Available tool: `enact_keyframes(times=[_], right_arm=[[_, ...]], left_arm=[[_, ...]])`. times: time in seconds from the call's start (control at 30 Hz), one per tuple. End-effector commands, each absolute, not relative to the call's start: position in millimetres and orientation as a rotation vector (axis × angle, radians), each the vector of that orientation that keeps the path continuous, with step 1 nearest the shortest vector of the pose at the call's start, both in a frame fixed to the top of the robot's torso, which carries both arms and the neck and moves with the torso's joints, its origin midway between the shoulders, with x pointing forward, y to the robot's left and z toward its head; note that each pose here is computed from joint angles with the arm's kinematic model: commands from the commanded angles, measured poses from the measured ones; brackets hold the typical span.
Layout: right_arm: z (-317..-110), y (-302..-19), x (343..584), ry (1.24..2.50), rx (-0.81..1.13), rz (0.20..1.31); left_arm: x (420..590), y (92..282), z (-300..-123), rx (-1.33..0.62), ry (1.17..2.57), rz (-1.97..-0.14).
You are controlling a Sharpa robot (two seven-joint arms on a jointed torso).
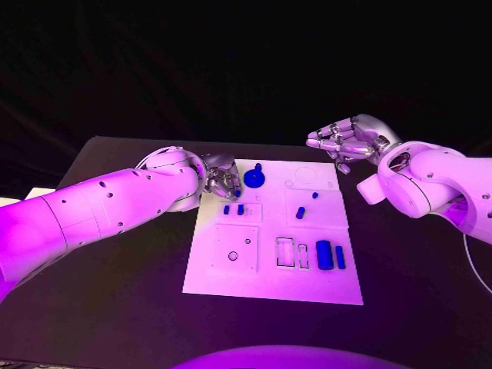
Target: Assemble the parts on the task board
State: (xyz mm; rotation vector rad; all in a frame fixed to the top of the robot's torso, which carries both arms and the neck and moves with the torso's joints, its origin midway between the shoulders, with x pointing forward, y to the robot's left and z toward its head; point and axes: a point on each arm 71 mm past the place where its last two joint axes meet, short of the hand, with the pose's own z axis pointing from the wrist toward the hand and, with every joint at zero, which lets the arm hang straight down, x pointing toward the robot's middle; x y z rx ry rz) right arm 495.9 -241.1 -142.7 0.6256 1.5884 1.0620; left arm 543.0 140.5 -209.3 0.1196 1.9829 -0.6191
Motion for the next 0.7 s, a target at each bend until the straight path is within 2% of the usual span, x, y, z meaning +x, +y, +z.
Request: enact_keyframes(times=[0.03, 0.5, 0.7], right_arm=[[-142.9, -240.0, 495.3, 1.595, 0.612, 1.072], [-144.5, -242.8, 496.0, 1.615, 0.608, 1.052], [-152.5, -249.1, 499.3, 1.730, 0.508, 0.940]], left_arm=[[542.6, 139.7, -209.7, 0.129, 1.993, -0.610], [544.0, 142.8, -208.6, 0.114, 1.975, -0.608], [545.5, 151.9, -206.2, 0.062, 1.948, -0.631]])
